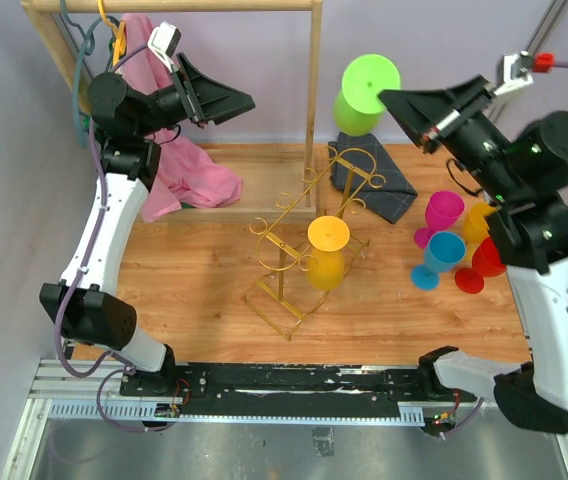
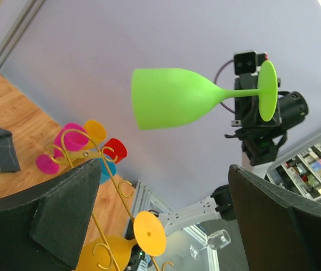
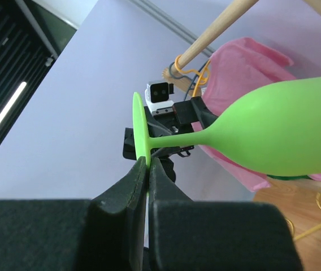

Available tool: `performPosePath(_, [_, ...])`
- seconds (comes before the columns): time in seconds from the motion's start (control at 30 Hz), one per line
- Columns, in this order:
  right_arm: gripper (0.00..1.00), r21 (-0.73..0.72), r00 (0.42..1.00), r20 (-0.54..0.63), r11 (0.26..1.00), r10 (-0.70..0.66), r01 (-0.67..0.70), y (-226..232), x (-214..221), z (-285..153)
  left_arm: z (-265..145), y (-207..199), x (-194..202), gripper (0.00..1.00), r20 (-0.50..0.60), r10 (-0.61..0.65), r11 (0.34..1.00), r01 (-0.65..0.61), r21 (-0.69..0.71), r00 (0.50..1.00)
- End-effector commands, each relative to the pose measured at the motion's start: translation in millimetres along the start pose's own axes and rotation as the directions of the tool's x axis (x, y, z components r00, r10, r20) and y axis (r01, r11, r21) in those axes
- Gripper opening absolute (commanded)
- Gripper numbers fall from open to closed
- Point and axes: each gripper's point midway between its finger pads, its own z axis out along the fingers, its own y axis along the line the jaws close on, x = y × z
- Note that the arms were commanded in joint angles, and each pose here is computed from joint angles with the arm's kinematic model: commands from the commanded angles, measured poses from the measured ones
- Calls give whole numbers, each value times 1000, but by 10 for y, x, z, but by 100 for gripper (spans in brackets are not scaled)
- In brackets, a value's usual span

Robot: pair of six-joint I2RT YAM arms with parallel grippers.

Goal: Take the wine glass off the wine glass rack

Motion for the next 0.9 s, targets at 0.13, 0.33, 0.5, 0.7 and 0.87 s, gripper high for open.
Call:
performPosePath(0.13, [1,-454,992,-44,883,114,-122,659,28,262,47,-526,-212,99,75,201,961,-211,180,977])
performPosePath(0.33, [1,-600,978,-53,777,202,-193,794,89,372,86,-753,-35,99,88,281,918,-294,266,956])
performPosePath(0.5, [1,-654,960,-78,713,269,-253,786,181,424,66,-902,66,99,105,333,883,-349,313,937])
performPosePath(0.7, [1,-657,948,-60,702,314,-274,676,203,291,0,-944,128,99,145,387,856,-413,312,911])
performPosePath(0.87, [1,-648,948,-19,718,317,-253,627,183,138,-17,-869,161,99,156,392,858,-422,294,906])
